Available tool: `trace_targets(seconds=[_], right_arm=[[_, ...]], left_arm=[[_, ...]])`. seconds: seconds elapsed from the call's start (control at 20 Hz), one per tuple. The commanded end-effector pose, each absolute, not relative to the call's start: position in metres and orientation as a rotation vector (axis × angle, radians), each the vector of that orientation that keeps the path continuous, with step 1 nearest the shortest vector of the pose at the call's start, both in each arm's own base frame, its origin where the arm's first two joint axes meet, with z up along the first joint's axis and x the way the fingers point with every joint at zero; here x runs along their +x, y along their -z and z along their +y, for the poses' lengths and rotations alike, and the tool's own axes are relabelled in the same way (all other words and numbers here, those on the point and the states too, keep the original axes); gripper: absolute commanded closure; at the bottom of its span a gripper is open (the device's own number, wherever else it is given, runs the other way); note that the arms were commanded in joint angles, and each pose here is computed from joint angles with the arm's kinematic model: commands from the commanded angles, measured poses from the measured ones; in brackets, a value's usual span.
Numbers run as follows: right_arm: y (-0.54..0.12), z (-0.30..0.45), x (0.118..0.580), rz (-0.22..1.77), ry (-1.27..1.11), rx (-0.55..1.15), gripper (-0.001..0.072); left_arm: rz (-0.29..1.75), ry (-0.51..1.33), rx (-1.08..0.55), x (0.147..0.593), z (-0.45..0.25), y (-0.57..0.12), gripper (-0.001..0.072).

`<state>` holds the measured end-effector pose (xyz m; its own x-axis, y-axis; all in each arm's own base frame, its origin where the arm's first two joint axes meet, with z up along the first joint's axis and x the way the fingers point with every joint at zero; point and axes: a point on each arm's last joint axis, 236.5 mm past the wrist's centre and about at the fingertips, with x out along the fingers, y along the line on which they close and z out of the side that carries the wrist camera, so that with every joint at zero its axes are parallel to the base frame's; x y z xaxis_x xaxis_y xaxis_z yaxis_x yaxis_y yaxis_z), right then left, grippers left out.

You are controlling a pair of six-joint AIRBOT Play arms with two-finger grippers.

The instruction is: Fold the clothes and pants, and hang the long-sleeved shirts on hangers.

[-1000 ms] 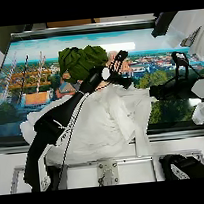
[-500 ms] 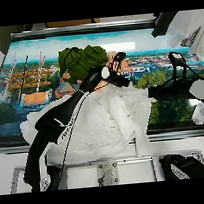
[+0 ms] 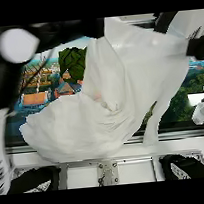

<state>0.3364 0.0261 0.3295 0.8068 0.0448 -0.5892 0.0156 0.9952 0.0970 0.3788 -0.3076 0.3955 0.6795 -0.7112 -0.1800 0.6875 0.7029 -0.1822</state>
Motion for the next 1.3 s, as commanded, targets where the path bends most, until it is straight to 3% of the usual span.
trace_targets(seconds=[0.0, 0.25, 0.45, 0.65, 0.95, 1.25], right_arm=[[-0.373, 0.025, 0.298, 0.578, -0.028, 0.125, 0.0693], [-0.314, 0.046, 0.248, 0.890, -0.112, 0.133, 0.0694], [-0.242, 0.055, 0.220, 1.107, -0.117, 0.147, 0.0694], [-0.156, 0.082, 0.207, 1.270, -0.118, 0.197, 0.0693], [-0.115, 0.122, 0.215, 1.372, -0.207, 0.021, 0.0693], [-0.117, 0.118, 0.218, 1.344, -0.192, -0.002, 0.0693]], left_arm=[[0.116, 0.861, -0.121, 0.280, -0.275, -0.452, 0.0694], [0.586, 0.912, -0.216, 0.221, -0.291, -0.328, 0.0694], [0.828, 0.687, -0.250, 0.227, -0.266, -0.219, 0.0694], [1.002, 0.580, -0.256, 0.236, -0.269, -0.129, 0.0693], [1.058, 0.488, -0.208, 0.284, -0.272, -0.100, 0.0693], [1.078, 0.416, -0.207, 0.266, -0.222, -0.095, 0.0693]])
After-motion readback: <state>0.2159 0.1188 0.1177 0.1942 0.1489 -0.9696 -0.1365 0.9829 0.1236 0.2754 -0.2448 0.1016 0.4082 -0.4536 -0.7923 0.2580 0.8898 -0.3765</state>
